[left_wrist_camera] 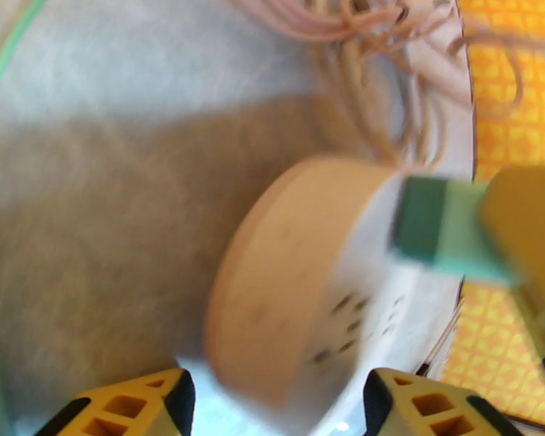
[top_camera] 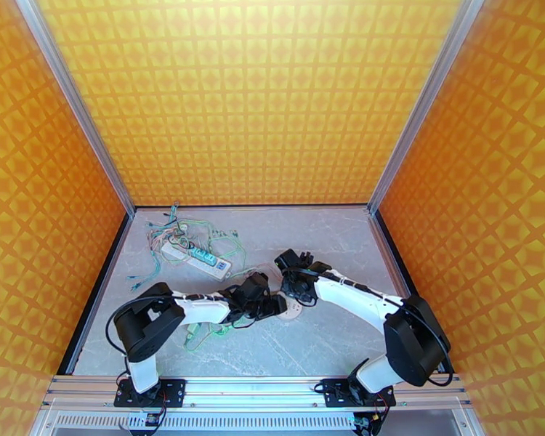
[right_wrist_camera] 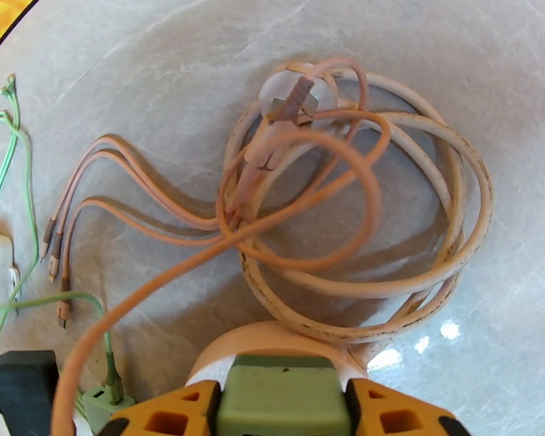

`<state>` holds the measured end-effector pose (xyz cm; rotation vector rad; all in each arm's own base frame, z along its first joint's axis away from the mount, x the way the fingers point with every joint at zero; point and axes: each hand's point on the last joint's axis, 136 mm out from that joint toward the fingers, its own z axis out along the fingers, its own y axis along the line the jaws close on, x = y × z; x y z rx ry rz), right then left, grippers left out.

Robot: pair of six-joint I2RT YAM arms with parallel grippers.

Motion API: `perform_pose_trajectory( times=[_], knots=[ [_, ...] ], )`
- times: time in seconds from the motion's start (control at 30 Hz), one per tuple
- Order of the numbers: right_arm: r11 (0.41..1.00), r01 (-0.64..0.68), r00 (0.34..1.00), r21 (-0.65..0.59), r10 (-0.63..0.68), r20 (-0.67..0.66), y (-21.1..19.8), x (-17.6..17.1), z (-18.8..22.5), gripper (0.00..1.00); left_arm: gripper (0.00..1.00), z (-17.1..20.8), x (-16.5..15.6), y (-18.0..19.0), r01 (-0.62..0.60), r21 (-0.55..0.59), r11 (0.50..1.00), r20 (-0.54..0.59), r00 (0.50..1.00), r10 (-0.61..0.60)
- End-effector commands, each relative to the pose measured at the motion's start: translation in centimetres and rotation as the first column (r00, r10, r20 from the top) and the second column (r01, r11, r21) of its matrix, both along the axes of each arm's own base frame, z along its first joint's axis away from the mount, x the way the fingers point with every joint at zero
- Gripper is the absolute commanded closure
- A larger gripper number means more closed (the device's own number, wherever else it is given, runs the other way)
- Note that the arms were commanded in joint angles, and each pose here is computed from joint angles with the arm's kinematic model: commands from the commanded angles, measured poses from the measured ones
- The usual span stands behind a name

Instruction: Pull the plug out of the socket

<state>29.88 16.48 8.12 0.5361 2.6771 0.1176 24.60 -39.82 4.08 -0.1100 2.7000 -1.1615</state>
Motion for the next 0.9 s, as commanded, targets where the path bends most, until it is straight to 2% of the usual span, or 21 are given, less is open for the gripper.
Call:
perform_pose_trajectory(
  times=[0.0,0.2,0.33,0.63,0.73,0.87],
  knots=[
    [0.999,0.025,1.000,0.036,-0.026,0.011,0.9,0.5,0.1,0.62,0.38,-2.6,0.0,0.0,-0.043,0.040,0.998,-0.055,0.997,0.045],
    [1.000,0.017,1.000,0.012,-0.017,-0.017,0.7,0.3,-0.5,0.62,0.53,-5.8,-1.3,1.3,-0.058,0.123,0.991,-0.137,0.988,0.075],
    [1.000,0.007,1.000,0.004,-0.007,-0.025,0.9,0.4,-0.6,0.62,0.59,-6.8,-1.8,1.9,-0.043,0.173,0.984,-0.161,0.984,0.071],
    [1.000,-0.019,1.000,0.021,0.019,-0.024,1.6,0.8,-0.6,0.61,0.63,-6.6,-1.7,1.7,-0.026,0.182,0.983,-0.152,0.987,0.054],
    [1.000,-0.023,0.999,0.005,0.023,-0.032,1.4,0.7,-0.7,0.60,0.56,-6.5,-1.5,2.3,-0.022,0.218,0.976,-0.140,0.989,0.054],
    [1.000,-0.021,0.999,-0.012,0.021,-0.033,1.1,0.7,-0.6,0.60,0.52,-6.1,-1.3,3.3,0.003,0.312,0.950,-0.110,0.993,0.033]
  ],
)
